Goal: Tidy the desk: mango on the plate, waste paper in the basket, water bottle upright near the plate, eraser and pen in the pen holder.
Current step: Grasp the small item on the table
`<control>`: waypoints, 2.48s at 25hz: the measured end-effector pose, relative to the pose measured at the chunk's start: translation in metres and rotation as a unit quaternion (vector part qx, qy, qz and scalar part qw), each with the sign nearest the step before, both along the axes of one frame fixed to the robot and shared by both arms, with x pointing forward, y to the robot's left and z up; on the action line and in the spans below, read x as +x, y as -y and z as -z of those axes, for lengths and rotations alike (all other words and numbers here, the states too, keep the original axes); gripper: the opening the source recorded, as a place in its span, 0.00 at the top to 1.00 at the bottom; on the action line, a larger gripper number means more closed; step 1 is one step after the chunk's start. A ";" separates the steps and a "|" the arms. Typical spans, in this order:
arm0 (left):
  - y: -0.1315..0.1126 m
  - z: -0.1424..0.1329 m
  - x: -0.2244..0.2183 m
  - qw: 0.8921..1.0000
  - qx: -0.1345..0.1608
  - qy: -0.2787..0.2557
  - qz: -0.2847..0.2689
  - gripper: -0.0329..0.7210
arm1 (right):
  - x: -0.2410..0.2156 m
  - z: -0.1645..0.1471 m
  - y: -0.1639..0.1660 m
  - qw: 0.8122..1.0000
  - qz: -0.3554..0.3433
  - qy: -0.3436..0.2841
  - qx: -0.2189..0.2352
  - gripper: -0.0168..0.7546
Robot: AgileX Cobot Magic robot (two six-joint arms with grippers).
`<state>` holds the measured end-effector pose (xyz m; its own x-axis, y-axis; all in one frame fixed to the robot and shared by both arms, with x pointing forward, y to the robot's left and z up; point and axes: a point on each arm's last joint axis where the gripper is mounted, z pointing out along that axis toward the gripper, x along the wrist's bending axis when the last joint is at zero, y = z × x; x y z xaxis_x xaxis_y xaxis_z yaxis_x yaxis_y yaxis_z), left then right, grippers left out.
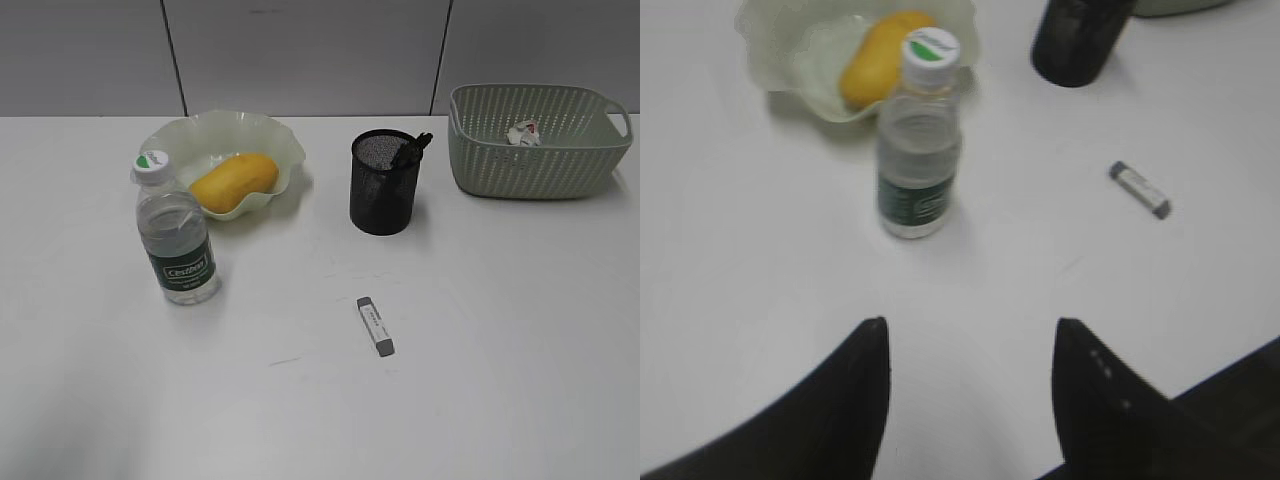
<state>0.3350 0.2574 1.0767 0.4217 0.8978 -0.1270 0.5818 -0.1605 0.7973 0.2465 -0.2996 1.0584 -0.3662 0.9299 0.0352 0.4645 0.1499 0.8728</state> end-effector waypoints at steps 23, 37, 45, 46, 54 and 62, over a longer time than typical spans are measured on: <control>0.300 0.131 0.136 0.947 0.073 -0.258 0.177 0.44 | -0.012 0.001 0.006 0.999 0.001 0.035 0.015 0.56; 0.328 0.167 0.192 0.951 0.114 -0.278 -0.075 0.42 | -0.012 0.001 0.006 0.999 0.001 0.035 0.015 0.56; 0.332 0.184 0.199 0.940 0.115 -0.292 -0.134 0.42 | -0.012 0.001 0.006 0.999 0.001 0.035 0.015 0.56; 0.332 0.187 0.199 0.938 0.117 -0.296 -0.137 0.43 | -0.012 0.001 0.006 0.999 0.001 0.035 0.015 0.56; 0.330 0.188 0.198 0.936 0.128 -0.295 -0.141 0.77 | -0.012 0.001 0.006 0.999 0.001 0.035 0.015 0.56; 0.338 0.098 0.218 0.993 0.034 -0.092 -0.058 0.77 | -0.012 0.001 0.006 0.999 0.001 0.035 0.015 0.56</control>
